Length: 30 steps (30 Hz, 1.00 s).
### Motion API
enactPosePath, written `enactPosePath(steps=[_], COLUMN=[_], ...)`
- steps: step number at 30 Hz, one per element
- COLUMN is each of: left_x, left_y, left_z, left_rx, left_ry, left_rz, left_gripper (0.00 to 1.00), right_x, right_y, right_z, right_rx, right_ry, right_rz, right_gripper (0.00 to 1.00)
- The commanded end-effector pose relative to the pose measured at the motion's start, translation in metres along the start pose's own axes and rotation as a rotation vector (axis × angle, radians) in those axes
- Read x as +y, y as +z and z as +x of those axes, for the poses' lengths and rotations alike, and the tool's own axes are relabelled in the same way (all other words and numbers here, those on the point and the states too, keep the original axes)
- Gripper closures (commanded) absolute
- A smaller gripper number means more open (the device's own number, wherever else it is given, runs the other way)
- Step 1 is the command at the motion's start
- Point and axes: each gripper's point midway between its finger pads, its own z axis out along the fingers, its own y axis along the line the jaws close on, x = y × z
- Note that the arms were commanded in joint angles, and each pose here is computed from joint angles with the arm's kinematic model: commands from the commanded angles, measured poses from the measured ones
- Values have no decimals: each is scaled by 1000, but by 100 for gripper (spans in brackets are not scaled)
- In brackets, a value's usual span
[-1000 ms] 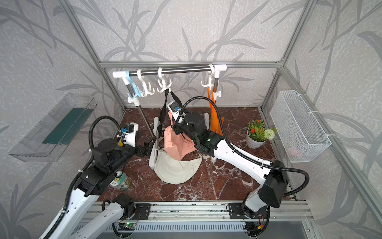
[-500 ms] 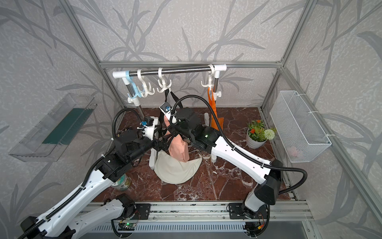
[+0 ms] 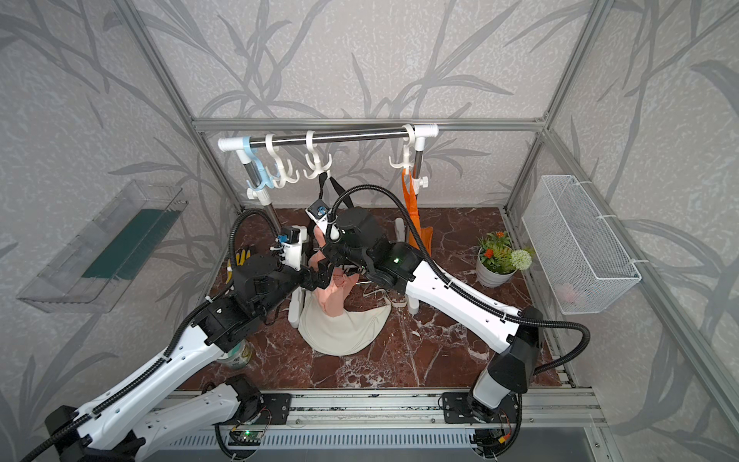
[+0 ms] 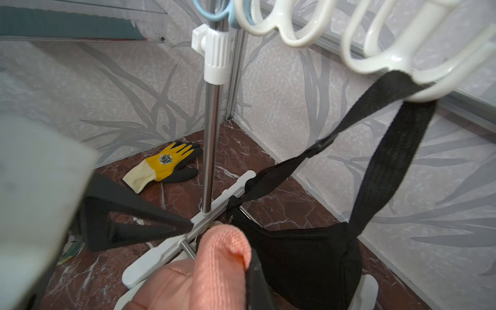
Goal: Hang the bag on a hook
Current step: Pick up the bag from the center of the board.
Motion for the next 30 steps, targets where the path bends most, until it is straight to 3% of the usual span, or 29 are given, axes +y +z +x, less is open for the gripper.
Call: enactPosePath(steps=[1, 7, 10, 14, 18, 22, 25, 27, 30], left_x=[18, 33, 37, 38, 36, 30, 29, 27, 30], left_y=[1, -3, -9, -20, -31, -39, -48, -52, -58], left_z=[-8, -7, -7, -12, -21, -30, -38, -42, -48], left_rx=[-37, -40, -34, -47, -64, -85, -97, -102, -101], left_ry=[31, 79, 90, 106, 108, 91, 60, 51, 18], left_rz=[-112, -197, -208, -202, -186, -134, -109, -82, -69], left_gripper=[5, 43, 80, 100, 100, 100, 100, 100, 100], right_x=[17, 28, 24, 21, 22, 19, 20, 21, 19], right_y=[-21, -28, -30, -28, -19, -5, 11, 20, 29], right_z=[-9, 3, 5, 9, 18, 30, 37, 35, 26], right_rx=[-30, -5, -5, 2, 16, 3, -33, -67, -120], right_ry=[27, 49, 52, 48, 51, 74, 105, 125, 153], right_rz=[-106, -168, -144, -131, -121, -88, -71, -69, -67], right_gripper=[100, 100, 100, 100, 98, 65, 50, 52, 86])
